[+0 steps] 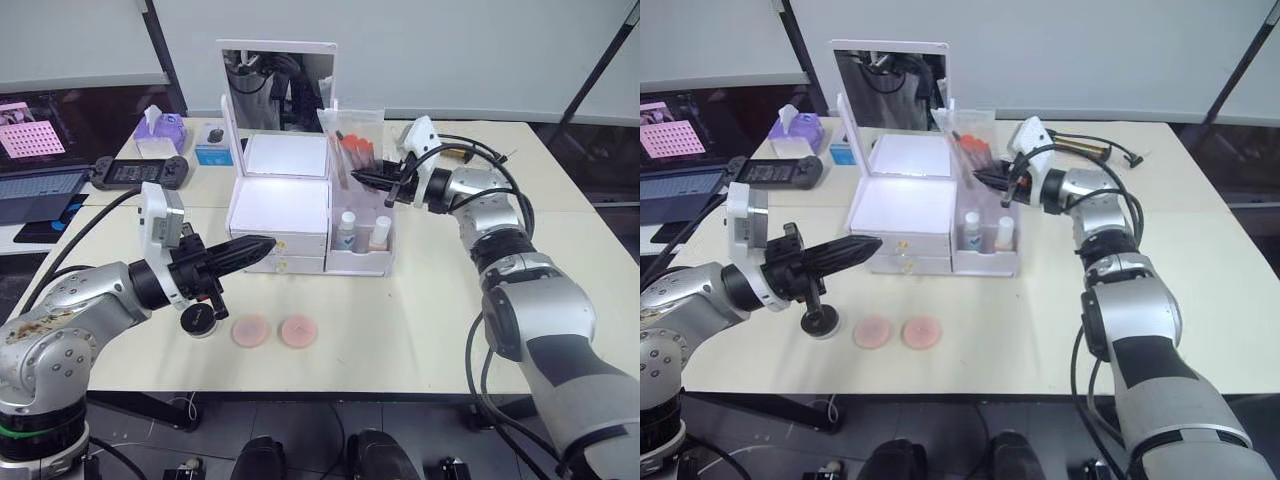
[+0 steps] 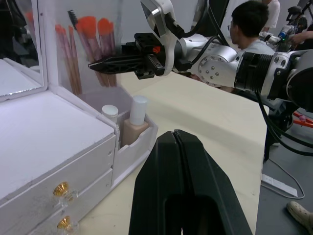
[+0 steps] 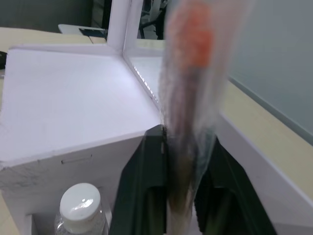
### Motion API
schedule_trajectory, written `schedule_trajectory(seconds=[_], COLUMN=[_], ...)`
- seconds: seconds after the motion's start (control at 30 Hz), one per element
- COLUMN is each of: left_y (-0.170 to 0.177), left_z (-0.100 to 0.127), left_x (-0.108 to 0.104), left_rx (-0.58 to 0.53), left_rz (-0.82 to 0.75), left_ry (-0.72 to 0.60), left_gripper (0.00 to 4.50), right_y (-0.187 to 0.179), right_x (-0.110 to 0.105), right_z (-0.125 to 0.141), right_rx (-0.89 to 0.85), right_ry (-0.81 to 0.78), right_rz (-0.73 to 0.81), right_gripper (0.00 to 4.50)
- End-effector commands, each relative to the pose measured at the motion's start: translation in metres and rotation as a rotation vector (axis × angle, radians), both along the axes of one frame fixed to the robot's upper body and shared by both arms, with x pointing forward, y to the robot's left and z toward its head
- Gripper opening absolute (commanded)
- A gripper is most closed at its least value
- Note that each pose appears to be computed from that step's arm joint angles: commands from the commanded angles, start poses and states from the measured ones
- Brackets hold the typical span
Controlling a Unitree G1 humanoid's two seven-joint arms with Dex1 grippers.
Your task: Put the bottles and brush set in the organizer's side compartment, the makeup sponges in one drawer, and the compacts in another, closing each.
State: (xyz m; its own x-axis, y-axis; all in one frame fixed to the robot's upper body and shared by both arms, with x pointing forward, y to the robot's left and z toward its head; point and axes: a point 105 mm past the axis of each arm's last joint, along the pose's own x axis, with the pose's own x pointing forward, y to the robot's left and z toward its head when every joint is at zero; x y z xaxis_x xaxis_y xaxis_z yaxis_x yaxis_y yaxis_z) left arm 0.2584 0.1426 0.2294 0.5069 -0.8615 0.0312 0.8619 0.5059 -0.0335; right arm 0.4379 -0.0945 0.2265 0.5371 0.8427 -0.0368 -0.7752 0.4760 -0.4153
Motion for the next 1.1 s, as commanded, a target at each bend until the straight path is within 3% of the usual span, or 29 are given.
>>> schedule_trajectory(seconds=[0.03, 0.3, 0.43, 0.53, 0.73, 0.83, 0.93, 1.1], left_y=[0.000, -0.001, 0.001, 0.006, 0.005, 0.002, 0.000, 0.006], left_z=[0.011, 0.008, 0.009, 0.013, 0.014, 0.009, 0.004, 0.001], left_x=[-0.006, -0.005, -0.003, 0.002, 0.005, 0.007, 0.008, 0.010], left_rx=[0.012, 0.021, 0.025, 0.028, 0.045, 0.049, 0.060, 0.085], left_rz=[0.005, 0.000, 0.005, 0.040, 0.047, 0.039, 0.039, 0.080], left_ry=[-0.047, -0.034, -0.045, -0.078, -0.100, -0.092, -0.090, -0.097], left_gripper=[0.00, 0.00, 0.00, 0.00, 0.00, 0.00, 0.00, 0.00], right_y=[-0.004, -0.017, -0.023, -0.023, -0.018, -0.011, -0.006, -0.004], right_x=[0.003, 0.000, -0.010, -0.029, -0.069, -0.077, -0.075, -0.046], right_z=[0.013, 0.035, 0.057, 0.059, 0.063, 0.054, 0.034, 0.019], right_rx=[0.027, 0.059, 0.077, -0.044, -0.227, -0.324, -0.428, -0.523], right_ry=[-0.053, -0.106, -0.098, 0.019, 0.126, 0.157, 0.196, 0.158], right_rz=[-0.036, -0.030, 0.060, 0.227, 0.316, 0.295, 0.271, 0.140], right_gripper=[1.85, 4.47, 4.47, 4.47, 4.47, 3.83, 2.86, 1.14])
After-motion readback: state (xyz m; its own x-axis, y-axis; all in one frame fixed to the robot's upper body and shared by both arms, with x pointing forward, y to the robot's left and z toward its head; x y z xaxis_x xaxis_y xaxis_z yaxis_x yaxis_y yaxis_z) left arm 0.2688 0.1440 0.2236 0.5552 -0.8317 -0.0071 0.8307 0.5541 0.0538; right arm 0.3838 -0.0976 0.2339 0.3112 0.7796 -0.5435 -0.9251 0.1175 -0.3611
